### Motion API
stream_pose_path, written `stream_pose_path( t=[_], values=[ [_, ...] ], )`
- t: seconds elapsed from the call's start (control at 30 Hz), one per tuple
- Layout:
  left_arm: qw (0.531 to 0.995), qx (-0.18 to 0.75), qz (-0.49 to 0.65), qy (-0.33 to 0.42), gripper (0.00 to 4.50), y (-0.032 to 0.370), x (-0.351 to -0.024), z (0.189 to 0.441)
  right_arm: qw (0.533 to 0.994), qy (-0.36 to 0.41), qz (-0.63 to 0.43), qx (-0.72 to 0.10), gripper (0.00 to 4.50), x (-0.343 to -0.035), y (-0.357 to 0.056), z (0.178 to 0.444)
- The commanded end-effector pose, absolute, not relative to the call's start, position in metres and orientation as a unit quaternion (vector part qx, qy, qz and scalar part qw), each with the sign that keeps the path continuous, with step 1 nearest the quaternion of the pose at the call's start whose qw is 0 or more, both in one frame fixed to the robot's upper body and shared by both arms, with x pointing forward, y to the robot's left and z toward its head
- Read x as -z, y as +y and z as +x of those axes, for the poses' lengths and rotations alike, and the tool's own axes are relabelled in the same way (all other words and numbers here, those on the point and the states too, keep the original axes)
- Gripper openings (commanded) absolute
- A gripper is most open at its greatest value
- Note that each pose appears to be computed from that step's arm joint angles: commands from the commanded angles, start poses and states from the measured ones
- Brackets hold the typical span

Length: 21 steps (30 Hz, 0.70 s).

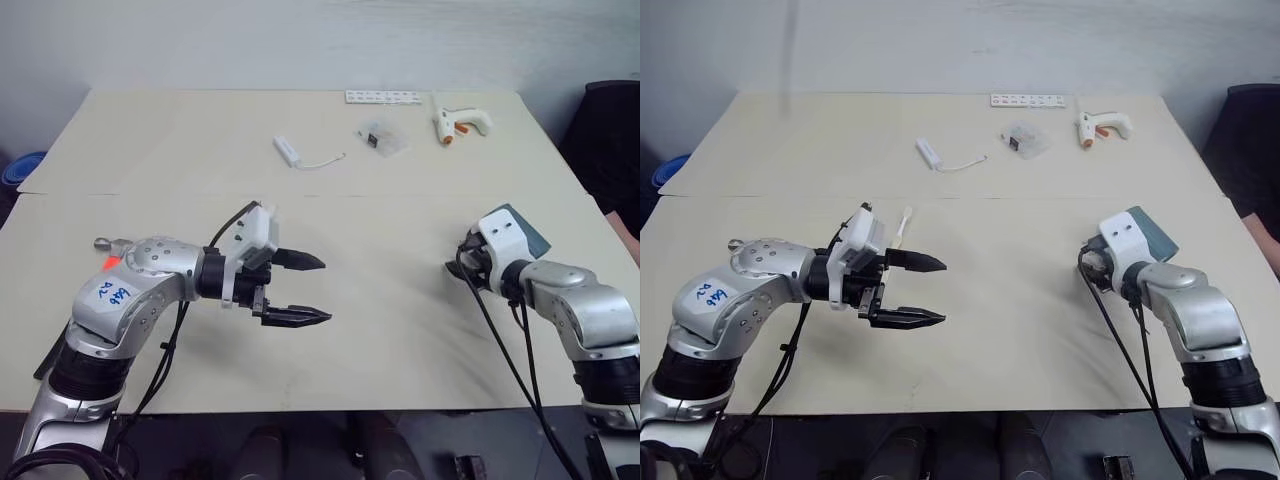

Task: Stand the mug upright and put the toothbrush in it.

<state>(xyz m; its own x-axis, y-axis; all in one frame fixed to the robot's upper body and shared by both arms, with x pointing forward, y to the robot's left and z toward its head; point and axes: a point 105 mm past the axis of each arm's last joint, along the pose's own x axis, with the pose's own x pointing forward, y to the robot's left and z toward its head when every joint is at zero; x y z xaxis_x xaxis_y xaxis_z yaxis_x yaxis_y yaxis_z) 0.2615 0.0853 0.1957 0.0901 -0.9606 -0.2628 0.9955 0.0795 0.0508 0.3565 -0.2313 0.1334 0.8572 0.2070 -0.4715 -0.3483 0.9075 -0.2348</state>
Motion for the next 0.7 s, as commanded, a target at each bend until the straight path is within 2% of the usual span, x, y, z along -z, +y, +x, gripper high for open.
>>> stream_pose_path(
  t=[0.03, 0.17, 0.2, 0.27, 0.4, 0.53, 0.7],
  values=[
    [0.731, 0.669, 0.121, 0.058, 4.5, 0.087, -0.207, 0.257, 0.955, 0.198, -0.156, -0.156, 1.59, -0.147, -0.228, 0.36],
    [0.738, 0.661, 0.123, 0.056, 4.5, 0.091, -0.211, 0.26, 0.957, 0.196, -0.144, -0.161, 0.13, -0.148, -0.224, 0.361],
    [0.74, 0.659, 0.124, 0.056, 4.5, 0.093, -0.211, 0.261, 0.957, 0.193, -0.138, -0.165, 0.03, -0.148, -0.222, 0.362],
    [0.748, 0.65, 0.124, 0.055, 4.5, 0.097, -0.214, 0.262, 0.957, 0.179, -0.116, -0.194, 0.03, -0.154, -0.208, 0.362],
    [0.773, 0.622, 0.11, 0.053, 4.5, 0.111, -0.22, 0.266, 0.947, 0.089, -0.1, -0.293, 0.03, -0.181, -0.156, 0.36],
    [0.807, 0.581, 0.093, 0.051, 4.5, 0.135, -0.23, 0.265, 0.891, -0.014, -0.005, -0.454, 0.03, -0.216, -0.078, 0.335],
    [0.826, 0.553, 0.089, 0.056, 4.5, 0.152, -0.24, 0.257, 0.841, -0.057, 0.08, -0.532, 0.03, -0.215, -0.035, 0.324]
  ],
)
